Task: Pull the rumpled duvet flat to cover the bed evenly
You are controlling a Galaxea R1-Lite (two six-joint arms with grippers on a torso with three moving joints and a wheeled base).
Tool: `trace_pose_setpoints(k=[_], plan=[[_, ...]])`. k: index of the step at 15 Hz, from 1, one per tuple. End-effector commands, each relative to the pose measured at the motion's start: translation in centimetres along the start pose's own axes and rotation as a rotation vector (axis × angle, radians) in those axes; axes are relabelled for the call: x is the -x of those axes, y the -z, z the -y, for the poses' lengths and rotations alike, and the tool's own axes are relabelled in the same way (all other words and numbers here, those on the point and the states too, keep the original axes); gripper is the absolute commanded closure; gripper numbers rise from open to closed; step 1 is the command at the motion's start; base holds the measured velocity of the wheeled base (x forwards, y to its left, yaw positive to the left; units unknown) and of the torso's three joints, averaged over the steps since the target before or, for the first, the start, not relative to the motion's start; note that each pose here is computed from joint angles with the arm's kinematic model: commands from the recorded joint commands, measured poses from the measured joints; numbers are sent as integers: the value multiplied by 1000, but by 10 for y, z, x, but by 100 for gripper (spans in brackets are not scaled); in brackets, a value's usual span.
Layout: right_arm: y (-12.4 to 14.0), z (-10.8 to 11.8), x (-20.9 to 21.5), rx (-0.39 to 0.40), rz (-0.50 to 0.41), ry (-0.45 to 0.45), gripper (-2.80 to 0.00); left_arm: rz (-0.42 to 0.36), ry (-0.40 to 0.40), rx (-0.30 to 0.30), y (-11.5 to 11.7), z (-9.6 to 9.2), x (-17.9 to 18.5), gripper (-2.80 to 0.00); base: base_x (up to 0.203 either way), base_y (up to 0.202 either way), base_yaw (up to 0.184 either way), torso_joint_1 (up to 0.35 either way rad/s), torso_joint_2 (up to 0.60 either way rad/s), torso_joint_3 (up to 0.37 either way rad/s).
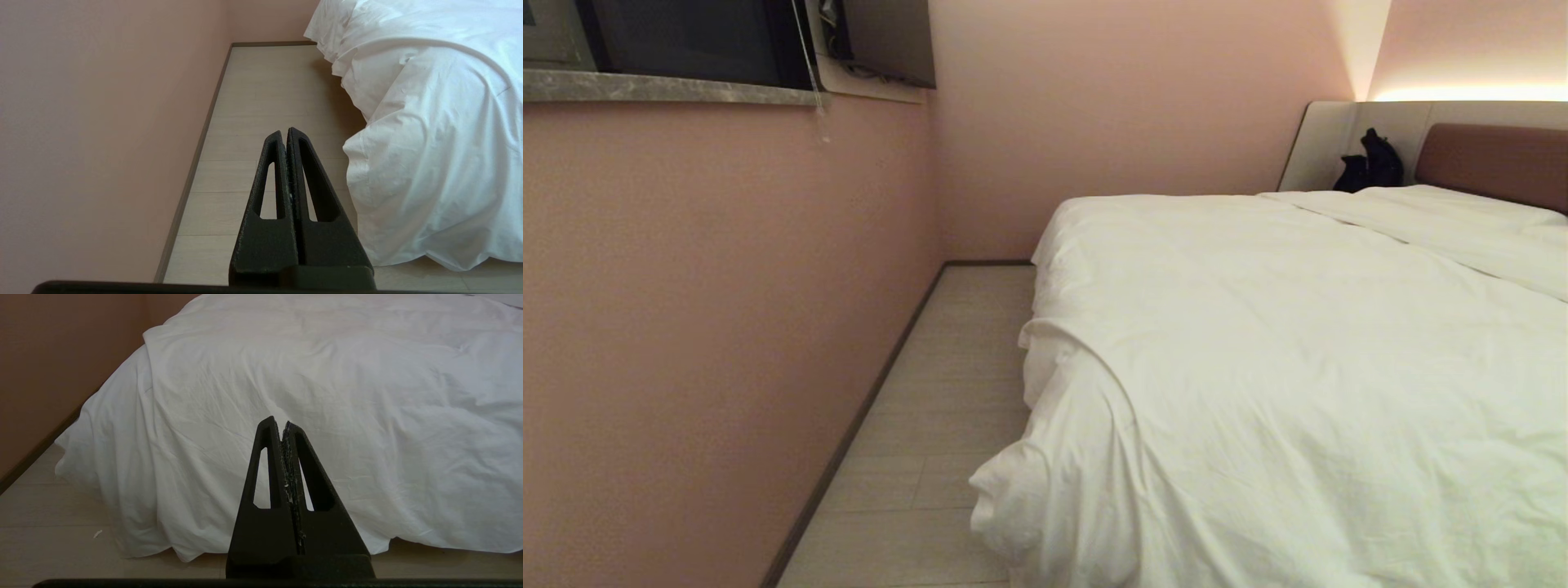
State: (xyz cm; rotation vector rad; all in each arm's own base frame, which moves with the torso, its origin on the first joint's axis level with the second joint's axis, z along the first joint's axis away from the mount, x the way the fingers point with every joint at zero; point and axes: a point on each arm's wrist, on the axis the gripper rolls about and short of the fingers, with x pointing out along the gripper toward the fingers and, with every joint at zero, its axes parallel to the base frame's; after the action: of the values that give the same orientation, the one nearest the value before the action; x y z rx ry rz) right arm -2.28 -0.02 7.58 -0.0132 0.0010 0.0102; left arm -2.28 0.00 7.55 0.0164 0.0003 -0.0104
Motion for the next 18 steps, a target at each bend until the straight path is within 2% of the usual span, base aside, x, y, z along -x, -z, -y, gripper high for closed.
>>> trace_pose_setpoints(k=[1, 9, 18], plan=[[0, 0, 0, 1, -2, -1, 0, 0, 0, -2, 0, 0, 0, 0, 0, 0, 0, 0, 0, 0], [0, 0, 0, 1, 1, -1, 0, -1, 0, 1, 0, 0, 0, 0, -12, 0, 0, 1, 1, 0], [0, 0, 0, 1, 0, -1, 0, 0, 0, 1, 0, 0, 0, 0, -193, 0, 2, 2, 2, 1]])
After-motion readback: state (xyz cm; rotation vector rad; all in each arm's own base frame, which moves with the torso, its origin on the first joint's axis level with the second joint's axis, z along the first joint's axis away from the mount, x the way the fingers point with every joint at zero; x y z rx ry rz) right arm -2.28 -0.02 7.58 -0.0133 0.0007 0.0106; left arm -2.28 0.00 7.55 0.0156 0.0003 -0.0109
